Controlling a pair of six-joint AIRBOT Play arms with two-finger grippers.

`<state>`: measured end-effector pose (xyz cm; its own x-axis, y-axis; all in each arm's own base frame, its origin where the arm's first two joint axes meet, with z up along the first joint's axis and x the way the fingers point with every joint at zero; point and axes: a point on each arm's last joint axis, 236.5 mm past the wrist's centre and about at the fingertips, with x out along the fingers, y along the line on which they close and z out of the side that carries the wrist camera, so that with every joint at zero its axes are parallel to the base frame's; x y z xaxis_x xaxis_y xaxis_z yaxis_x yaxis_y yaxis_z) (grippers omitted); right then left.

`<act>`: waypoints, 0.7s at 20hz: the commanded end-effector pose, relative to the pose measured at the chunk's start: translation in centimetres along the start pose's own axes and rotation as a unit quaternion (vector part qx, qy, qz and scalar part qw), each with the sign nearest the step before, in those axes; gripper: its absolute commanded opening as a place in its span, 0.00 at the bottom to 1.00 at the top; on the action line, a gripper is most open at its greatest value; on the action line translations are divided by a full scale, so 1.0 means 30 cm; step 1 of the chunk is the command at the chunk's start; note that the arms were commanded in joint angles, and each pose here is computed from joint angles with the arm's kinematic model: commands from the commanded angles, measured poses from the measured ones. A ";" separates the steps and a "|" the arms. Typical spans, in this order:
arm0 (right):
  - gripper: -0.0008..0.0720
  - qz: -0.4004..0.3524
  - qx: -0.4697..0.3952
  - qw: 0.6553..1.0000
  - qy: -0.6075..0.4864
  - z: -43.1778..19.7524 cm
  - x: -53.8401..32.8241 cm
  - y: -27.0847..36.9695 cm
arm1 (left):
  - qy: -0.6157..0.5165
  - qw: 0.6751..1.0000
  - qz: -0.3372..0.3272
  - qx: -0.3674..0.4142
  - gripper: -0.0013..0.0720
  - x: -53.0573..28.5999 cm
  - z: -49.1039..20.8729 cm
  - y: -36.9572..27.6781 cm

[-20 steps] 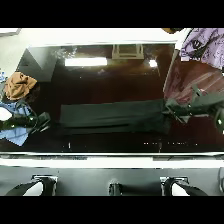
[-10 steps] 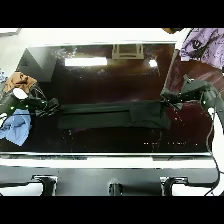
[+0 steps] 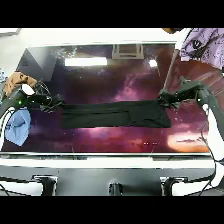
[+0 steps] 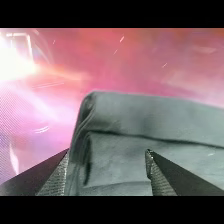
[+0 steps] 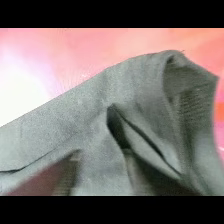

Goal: Fold the clothes and pants, and hang the long-sleeved shirts on hangers.

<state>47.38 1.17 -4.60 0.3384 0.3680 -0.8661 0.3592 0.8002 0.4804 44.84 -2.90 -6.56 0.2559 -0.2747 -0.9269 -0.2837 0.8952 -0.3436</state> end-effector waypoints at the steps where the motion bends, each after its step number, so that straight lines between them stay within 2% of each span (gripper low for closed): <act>1: 0.73 0.002 0.010 0.999 0.031 0.024 -0.137 -0.074 | -0.025 1.000 0.002 0.010 0.77 -0.105 0.057 -0.019; 3: 0.86 0.015 0.024 0.999 0.045 0.028 -0.207 -0.160 | -0.052 0.998 0.009 0.019 0.77 -0.185 0.088 -0.030; 4: 0.90 0.024 0.020 0.998 0.060 0.013 -0.218 -0.191 | -0.064 0.998 0.009 0.023 0.77 -0.216 0.096 -0.039; 11: 0.93 0.108 0.026 0.984 0.138 -0.051 -0.073 -0.231 | -0.061 0.998 0.007 0.026 0.77 -0.257 0.074 -0.053; 14: 0.93 0.117 0.027 0.980 0.159 -0.075 0.006 -0.233 | -0.058 0.998 0.008 0.026 0.77 -0.257 0.070 -0.052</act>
<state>42.95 -4.54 -6.91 0.1586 0.6236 -0.7654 0.3666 0.6827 0.6322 45.48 -1.42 1.33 0.3650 -0.2203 -0.9046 -0.2405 0.9163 -0.3202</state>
